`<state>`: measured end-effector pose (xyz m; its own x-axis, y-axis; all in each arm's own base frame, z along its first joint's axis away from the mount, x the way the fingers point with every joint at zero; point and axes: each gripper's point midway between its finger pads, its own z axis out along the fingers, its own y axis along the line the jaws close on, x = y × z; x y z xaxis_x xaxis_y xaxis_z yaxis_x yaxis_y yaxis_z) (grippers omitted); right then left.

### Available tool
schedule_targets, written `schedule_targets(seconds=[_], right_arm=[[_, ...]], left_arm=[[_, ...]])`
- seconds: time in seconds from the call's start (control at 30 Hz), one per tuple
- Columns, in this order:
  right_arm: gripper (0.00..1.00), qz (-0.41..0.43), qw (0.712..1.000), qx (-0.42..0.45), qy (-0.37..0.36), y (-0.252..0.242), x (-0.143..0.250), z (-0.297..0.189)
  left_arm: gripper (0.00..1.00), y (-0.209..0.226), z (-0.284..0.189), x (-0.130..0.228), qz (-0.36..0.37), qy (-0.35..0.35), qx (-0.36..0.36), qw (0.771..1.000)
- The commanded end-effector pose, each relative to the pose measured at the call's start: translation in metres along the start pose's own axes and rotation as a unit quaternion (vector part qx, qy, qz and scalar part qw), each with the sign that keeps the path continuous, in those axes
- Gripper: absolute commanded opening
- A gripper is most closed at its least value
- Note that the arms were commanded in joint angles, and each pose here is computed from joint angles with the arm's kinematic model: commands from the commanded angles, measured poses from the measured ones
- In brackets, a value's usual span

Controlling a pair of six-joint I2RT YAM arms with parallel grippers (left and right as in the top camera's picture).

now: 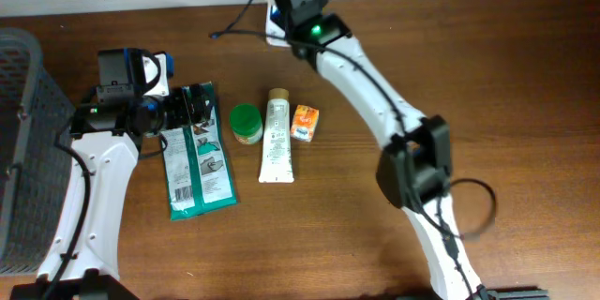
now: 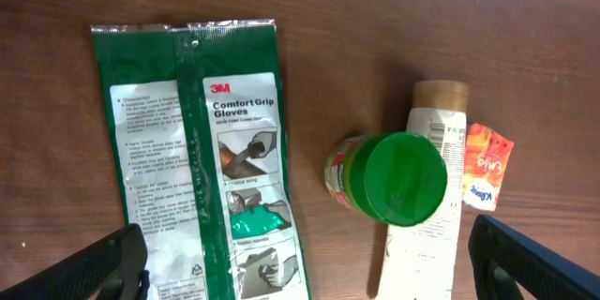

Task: Scan the item barcode
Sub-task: 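Move the wipes pack right and release it on the table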

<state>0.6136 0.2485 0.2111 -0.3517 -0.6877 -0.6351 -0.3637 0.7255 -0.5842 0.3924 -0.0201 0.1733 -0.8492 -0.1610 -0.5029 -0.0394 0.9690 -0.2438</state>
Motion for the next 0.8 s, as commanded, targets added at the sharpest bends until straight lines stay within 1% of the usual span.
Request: schedule_targets(seconds=[0.0,0.1,0.23,0.3,0.37,0.4,0.47,0.53,0.57,0.6,0.63,0.7,0.77], right_arm=[[0.04,0.195,0.978,-0.066,-0.029,-0.053,-0.024,-0.08],[0.04,0.287,0.951,-0.113,0.032,-0.074,0.009,-0.117],[0.04,0.34,0.919,-0.175,0.092,-0.097,0.057,-0.146],[0.04,0.372,0.897,-0.199,0.133,-0.109,0.091,-0.151],[0.04,0.416,0.871,-0.184,0.187,-0.122,0.128,-0.151],[0.04,0.441,0.853,-0.172,0.219,-0.131,0.154,-0.15],[0.04,0.469,0.83,-0.157,0.257,-0.143,0.187,-0.148],[0.04,0.504,0.797,-0.141,0.303,-0.154,0.228,-0.146],[0.04,0.514,0.785,-0.136,0.318,-0.156,0.242,-0.144],[0.04,0.533,0.765,-0.128,0.338,-0.16,0.262,-0.139],[0.04,0.541,0.754,-0.126,0.351,-0.161,0.276,-0.136],[0.04,0.564,0.72,-0.119,0.385,-0.158,0.306,-0.127],[0.04,0.573,0.696,-0.12,0.415,-0.152,0.334,-0.118]], left_arm=[[0.99,-0.002,-0.003,-0.003,0.009,-0.006,0.003,1.0],[0.99,-0.002,-0.003,-0.003,0.009,-0.006,0.003,1.0],[0.99,-0.002,-0.003,-0.003,0.009,-0.006,0.003,1.0],[0.99,-0.002,-0.003,-0.003,0.009,-0.006,0.003,1.0],[0.99,-0.002,-0.003,-0.003,0.009,-0.006,0.003,1.0],[0.99,-0.002,-0.003,-0.003,0.009,-0.006,0.003,1.0],[0.99,-0.002,-0.003,-0.003,0.009,-0.006,0.003,1.0],[0.99,-0.002,-0.003,-0.003,0.009,-0.006,0.003,1.0],[0.99,-0.002,-0.003,-0.003,0.009,-0.006,0.003,1.0],[1.0,-0.002,-0.003,-0.003,0.009,-0.006,0.003,1.0],[0.99,-0.002,-0.003,-0.003,0.009,-0.006,0.003,1.0],[0.99,-0.002,-0.003,-0.003,0.009,-0.006,0.003,1.0],[0.99,-0.002,-0.003,-0.003,0.009,-0.006,0.003,1.0]])
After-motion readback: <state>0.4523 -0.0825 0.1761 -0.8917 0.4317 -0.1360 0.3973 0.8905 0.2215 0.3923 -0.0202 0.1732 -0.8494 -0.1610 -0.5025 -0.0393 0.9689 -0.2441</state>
